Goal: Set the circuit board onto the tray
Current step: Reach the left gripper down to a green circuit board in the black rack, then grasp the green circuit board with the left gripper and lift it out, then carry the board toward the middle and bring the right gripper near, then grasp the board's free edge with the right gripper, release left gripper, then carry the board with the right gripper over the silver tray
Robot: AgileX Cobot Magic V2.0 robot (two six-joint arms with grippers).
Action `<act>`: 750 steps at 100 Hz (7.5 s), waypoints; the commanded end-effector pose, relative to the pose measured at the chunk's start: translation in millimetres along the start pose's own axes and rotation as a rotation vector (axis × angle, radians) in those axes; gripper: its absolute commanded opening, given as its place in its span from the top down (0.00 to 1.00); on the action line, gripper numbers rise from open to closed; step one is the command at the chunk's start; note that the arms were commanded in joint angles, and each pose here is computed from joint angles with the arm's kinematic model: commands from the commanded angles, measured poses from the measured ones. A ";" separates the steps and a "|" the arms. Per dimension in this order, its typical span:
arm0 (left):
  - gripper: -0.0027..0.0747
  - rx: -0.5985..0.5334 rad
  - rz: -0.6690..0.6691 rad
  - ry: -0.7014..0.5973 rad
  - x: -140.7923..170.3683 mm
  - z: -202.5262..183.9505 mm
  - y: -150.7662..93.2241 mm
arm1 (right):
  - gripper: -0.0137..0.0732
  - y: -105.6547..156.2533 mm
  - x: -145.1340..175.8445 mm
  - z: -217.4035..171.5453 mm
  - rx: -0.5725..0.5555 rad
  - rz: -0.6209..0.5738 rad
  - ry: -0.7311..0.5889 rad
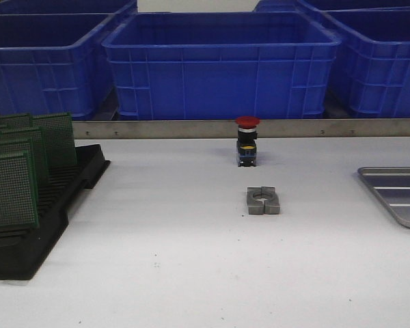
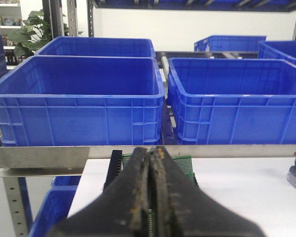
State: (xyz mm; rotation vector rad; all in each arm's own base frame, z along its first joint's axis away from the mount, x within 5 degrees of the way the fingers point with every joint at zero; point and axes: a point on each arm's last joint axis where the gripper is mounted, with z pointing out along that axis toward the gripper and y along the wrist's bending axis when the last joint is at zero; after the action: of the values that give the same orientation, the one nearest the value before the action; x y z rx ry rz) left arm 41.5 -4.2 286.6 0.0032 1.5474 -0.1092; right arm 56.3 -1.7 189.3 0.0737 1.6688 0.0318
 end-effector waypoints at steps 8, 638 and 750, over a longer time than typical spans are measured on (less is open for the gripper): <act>0.99 -0.004 0.005 0.016 -39.2 12.7 -2.1 | 0.91 0.6 -7.5 -1.9 -0.005 -0.016 -0.092; 0.92 1.657 0.332 0.429 -35.5 225.4 -192.5 | 0.86 139.5 -105.1 132.6 -1.057 -0.315 0.372; 0.38 1.609 0.342 0.419 -35.1 229.9 -192.7 | 0.92 20.2 -67.5 171.7 -0.354 0.281 0.725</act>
State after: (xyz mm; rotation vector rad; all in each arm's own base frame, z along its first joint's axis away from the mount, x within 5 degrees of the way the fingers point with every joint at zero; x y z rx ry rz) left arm 263.9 -206.7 314.9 1.6740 1.5281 -1.0408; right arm 222.1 32.3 235.1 -0.1238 2.3768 0.6798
